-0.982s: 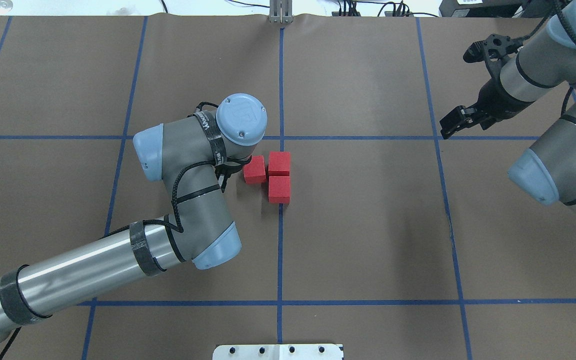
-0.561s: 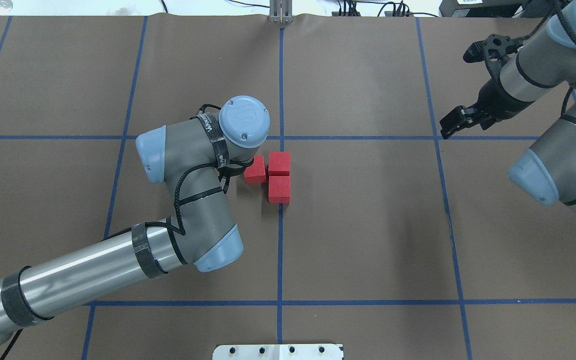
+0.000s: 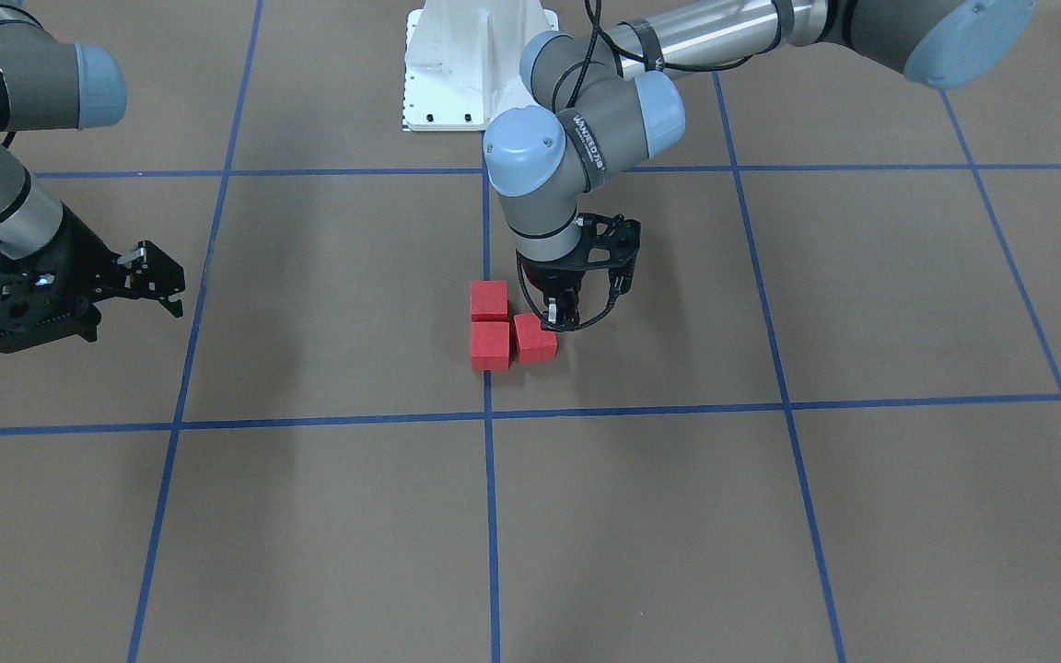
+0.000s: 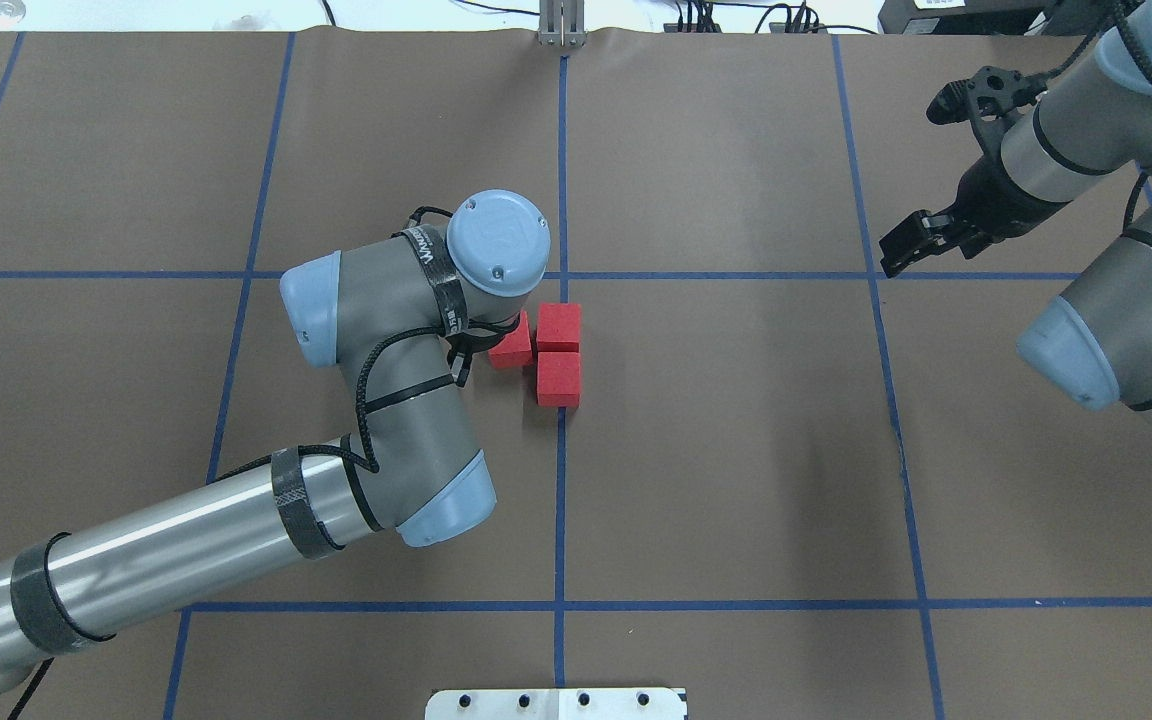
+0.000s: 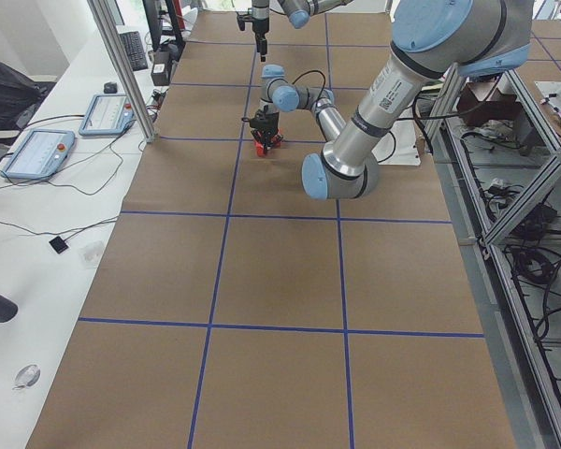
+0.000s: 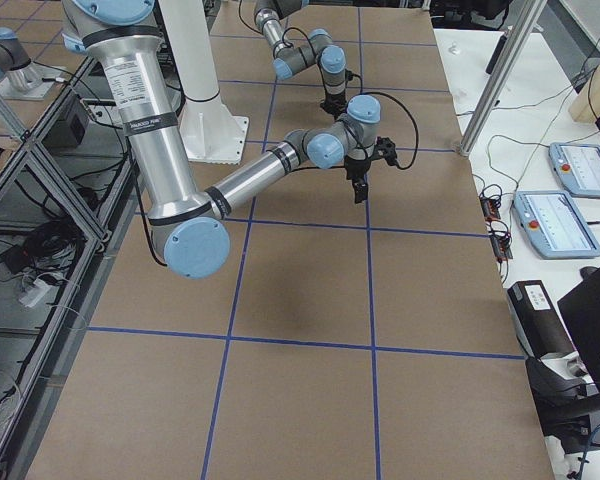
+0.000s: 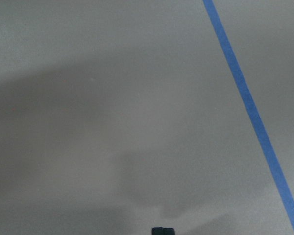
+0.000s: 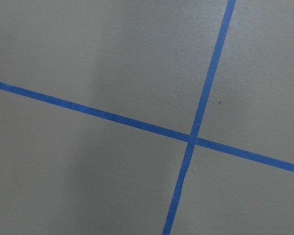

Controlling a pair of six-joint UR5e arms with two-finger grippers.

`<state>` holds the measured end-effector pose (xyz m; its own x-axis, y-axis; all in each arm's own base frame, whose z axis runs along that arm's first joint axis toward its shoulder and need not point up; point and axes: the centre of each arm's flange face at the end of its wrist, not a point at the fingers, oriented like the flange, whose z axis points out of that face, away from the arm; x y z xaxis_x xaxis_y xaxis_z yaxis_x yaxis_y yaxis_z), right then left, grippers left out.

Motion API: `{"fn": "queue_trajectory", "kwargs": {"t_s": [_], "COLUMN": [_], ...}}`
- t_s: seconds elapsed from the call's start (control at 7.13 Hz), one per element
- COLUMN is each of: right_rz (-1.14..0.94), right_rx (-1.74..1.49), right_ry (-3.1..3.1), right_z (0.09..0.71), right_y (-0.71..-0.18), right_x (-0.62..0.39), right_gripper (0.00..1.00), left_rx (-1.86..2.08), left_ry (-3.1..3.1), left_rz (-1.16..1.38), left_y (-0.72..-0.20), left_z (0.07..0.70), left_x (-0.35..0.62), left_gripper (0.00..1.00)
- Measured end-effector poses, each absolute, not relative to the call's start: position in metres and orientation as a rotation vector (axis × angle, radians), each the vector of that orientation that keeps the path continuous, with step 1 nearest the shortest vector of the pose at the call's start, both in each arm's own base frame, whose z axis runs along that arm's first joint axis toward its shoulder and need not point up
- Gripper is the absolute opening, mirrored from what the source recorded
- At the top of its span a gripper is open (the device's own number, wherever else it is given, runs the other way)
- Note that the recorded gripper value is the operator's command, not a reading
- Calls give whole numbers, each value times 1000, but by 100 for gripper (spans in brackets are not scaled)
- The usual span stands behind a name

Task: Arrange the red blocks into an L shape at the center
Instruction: 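Release and nudge the red cube flush against the column with the left gripper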

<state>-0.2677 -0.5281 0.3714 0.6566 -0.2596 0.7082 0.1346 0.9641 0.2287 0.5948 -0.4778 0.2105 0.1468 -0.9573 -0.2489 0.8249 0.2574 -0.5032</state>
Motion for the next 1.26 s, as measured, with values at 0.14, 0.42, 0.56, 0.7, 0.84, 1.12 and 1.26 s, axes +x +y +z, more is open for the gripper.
{"fn": "queue_trajectory", "kwargs": {"t_s": [0.14,0.42,0.56,0.7,0.84,1.12,1.26], "right_rz": [-224,-222,-222,-222,-222,-222,-222], "right_rx": [161,162,163,163,163,162,161], "right_ry": [-825,-823,-823,-822,-822,-821,-820], "right_z": [372,372,372,372,372,372,373], "right_y": [-528,-528,-528,-528,-528,-529,-529], "right_x": [-267,-267,-267,-267,-267,-268,-268], "right_gripper": [99,99,99,99,99,99,99], "left_rx": [-276,-281,-282,-282,-282,-278,-276], "left_ry": [601,631,640,646,648,649,649], "left_rz": [-1298,-1289,-1287,-1286,-1286,-1294,-1296], "left_y": [-476,-475,-475,-476,-476,-481,-484], "left_z": [208,205,204,204,204,205,205], "left_x": [597,598,598,598,598,594,592], "left_gripper": [0,0,0,0,0,0,0]}}
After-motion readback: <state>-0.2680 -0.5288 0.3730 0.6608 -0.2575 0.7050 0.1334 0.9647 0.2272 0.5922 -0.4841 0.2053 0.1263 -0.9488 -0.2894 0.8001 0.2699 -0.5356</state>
